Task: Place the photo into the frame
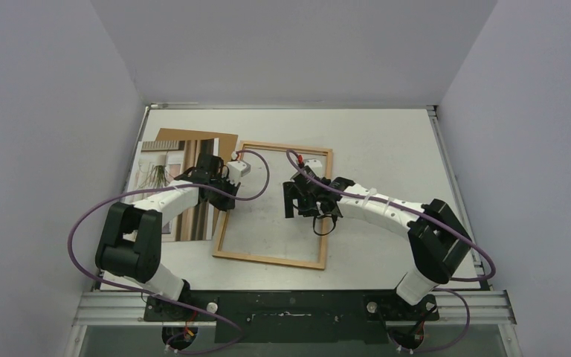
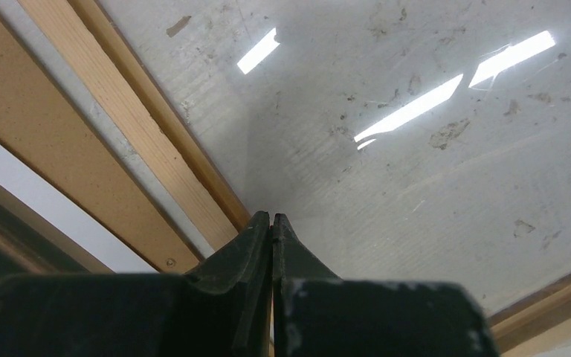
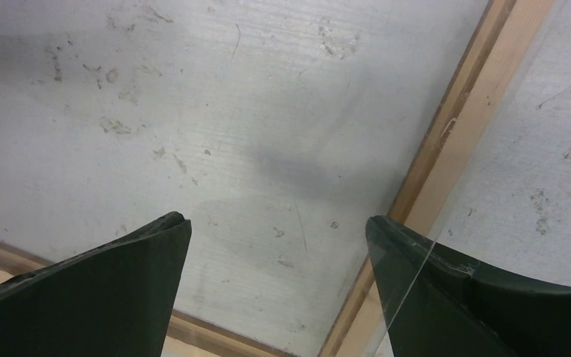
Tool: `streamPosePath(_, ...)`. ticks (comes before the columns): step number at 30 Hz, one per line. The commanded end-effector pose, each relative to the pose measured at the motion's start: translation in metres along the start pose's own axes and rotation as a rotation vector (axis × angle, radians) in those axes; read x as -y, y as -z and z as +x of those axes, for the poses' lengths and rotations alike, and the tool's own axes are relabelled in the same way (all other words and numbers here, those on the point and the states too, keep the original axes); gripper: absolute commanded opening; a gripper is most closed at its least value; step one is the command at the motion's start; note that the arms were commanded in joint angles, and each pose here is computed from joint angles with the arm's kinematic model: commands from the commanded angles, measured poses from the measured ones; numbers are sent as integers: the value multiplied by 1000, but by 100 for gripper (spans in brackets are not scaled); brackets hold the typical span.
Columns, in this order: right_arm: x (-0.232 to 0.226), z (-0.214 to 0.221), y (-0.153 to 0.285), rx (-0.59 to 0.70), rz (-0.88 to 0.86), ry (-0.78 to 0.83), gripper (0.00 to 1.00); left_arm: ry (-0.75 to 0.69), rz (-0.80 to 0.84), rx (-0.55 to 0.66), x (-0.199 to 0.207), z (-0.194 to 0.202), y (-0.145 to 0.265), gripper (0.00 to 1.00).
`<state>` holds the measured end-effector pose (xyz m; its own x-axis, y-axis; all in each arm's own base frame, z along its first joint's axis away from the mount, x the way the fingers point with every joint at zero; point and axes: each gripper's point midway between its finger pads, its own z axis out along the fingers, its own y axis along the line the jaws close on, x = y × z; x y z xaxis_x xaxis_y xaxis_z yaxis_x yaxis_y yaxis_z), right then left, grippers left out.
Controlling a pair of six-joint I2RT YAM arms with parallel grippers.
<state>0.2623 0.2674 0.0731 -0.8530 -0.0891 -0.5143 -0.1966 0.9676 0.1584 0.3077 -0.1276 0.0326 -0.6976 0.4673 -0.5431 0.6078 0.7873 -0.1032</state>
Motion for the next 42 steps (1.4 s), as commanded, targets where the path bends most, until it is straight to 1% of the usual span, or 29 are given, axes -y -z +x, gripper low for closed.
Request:
streamPosePath(1,3,-5,9,18,-14,10,90,-28,-20,33,-6,-11,-1,0)
streamPosePath(20,18,-1,15,3,-15,-1,90,-32,-27,31,-8,-14,0,0)
streamPosePath(26,33,-3,19,8,12,-11,90,-31,-28,40,-8,-19,3,0)
streamPosePath(32,54,-20,29,49,34,-50,90,-18,-10,67,-3,-31,13,0)
streamPosePath(35,59,-42,33,102,41,-71,90,-9,10,99,3,-44,25,0)
streamPosePath(37,58,-60,34,148,44,-80,96,-3,19,125,6,-54,34,0)
streamPosePath(38,59,-69,33,167,54,-82,96,4,21,135,7,-58,37,2)
streamPosePath(39,59,-78,32,185,65,-82,88,7,23,148,7,-64,42,5)
streamPosePath(40,59,-86,29,200,79,-72,77,9,25,156,9,-68,46,6)
streamPosePath(41,60,-94,26,213,93,-68,71,12,23,166,9,-72,49,9)
streamPosePath(42,61,-101,23,226,112,-63,57,16,19,174,8,-75,53,12)
